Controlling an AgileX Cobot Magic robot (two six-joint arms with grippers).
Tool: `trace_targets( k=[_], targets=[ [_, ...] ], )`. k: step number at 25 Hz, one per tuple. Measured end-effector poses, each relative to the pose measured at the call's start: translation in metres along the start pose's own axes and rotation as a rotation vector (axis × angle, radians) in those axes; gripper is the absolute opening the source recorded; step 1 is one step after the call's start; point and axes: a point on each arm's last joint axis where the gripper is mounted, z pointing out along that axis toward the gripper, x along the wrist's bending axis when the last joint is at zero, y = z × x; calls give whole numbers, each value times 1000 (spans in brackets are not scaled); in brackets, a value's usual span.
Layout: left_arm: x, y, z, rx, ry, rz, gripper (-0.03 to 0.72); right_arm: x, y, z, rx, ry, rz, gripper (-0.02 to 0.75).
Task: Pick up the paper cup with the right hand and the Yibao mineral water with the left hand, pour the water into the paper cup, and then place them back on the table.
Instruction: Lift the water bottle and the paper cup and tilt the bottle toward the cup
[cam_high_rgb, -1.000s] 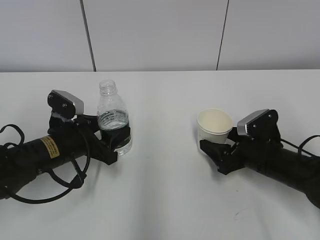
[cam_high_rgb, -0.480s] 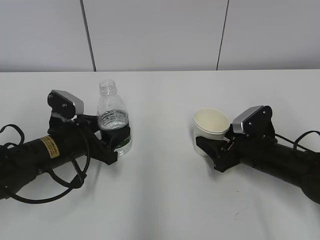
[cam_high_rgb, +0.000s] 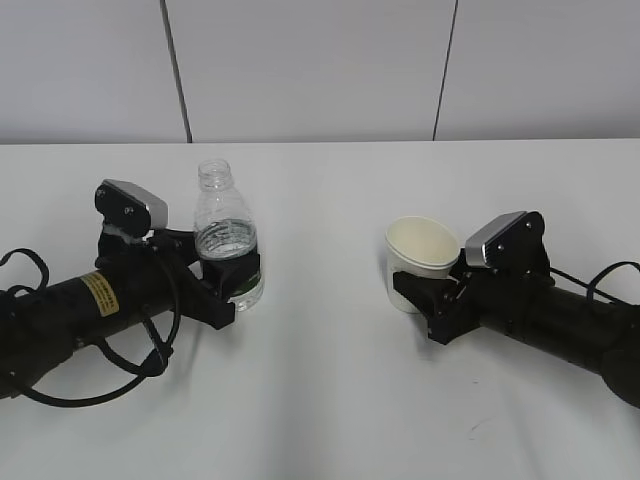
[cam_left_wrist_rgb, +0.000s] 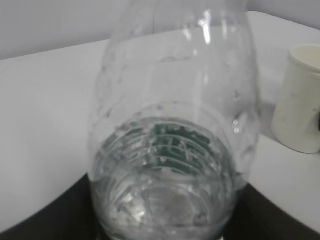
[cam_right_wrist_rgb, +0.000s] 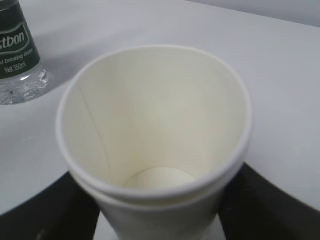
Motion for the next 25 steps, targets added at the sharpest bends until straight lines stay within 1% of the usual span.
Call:
trace_targets(
  k=[3, 7, 12, 14, 15, 17, 21, 25],
  targets=[
    [0, 0, 0, 0, 0, 1, 410, 1, 0, 0, 0, 6, -3, 501],
    [0, 0, 0, 0, 1, 34, 391, 2, 0, 0, 0, 25, -13, 500],
    [0, 0, 0, 0, 1, 46, 388, 3, 13, -2, -32, 37, -42, 500],
    [0, 1, 0, 2, 4, 56, 386, 4, 16, -3, -37, 57, -56, 500],
    [0, 2, 0, 2, 6, 62, 386, 6, 16, -3, -37, 74, -55, 500],
    [1, 5, -1, 8, 13, 102, 386, 9, 17, -3, -35, 115, -56, 500],
    [2, 13, -3, -13, 31, 229, 386, 13, 24, 2, -47, 227, -48, 500],
    [4, 23, -4, -34, 65, 281, 386, 16, 32, 8, -56, 334, -62, 500]
  ],
)
